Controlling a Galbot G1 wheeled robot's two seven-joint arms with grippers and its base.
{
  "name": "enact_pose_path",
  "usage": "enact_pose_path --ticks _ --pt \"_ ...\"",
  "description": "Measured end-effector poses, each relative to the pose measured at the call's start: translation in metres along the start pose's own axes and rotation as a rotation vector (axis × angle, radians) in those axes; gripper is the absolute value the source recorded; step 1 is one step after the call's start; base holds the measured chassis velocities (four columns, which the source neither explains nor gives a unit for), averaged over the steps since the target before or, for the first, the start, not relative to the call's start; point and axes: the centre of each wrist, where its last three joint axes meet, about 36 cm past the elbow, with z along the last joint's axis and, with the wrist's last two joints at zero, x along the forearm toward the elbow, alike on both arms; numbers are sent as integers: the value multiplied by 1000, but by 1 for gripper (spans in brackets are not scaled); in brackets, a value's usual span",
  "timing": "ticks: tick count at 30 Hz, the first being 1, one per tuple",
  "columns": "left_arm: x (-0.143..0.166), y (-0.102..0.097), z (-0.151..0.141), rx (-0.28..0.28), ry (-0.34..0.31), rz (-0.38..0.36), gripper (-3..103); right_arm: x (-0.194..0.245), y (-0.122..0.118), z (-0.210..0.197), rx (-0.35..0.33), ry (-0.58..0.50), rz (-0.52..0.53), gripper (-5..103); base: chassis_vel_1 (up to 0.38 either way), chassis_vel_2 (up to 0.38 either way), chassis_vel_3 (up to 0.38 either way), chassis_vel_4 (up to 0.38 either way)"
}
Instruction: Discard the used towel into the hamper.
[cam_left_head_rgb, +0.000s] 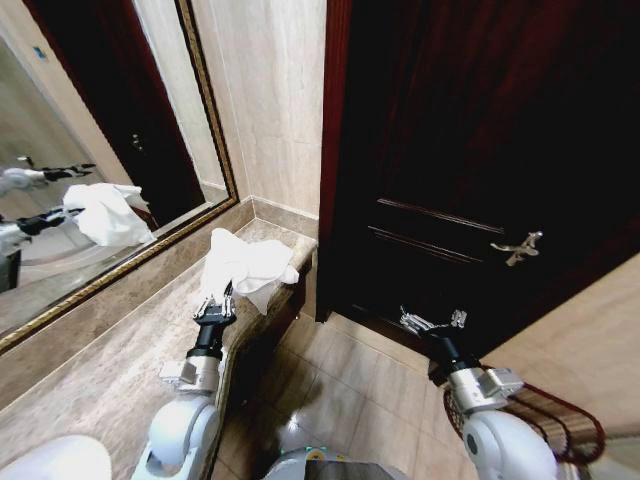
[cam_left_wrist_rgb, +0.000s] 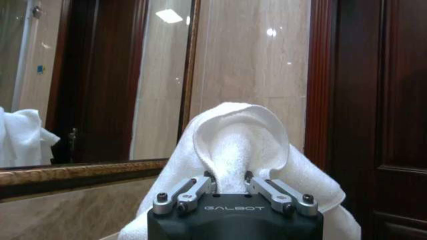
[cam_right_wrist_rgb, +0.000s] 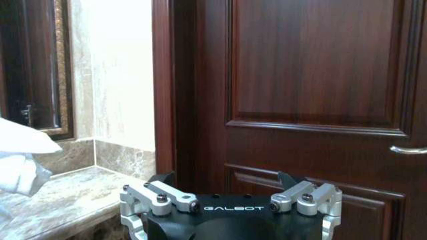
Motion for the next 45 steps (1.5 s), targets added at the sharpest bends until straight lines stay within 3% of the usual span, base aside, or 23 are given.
enact_pose_path --ticks 20,37,45 --pt "3 -10 -2 -30 -34 -30 15 4 -7 6 -12 -11 0 100 129 -123 -112 123" --pt "2 -4 8 -48 -49 22 15 1 -3 5 -17 -25 30 100 -15 -18 -22 -20" --pt "1 -2 9 -32 -50 34 15 -1 -7 7 -1 -15 93 100 -85 -86 -84 -93"
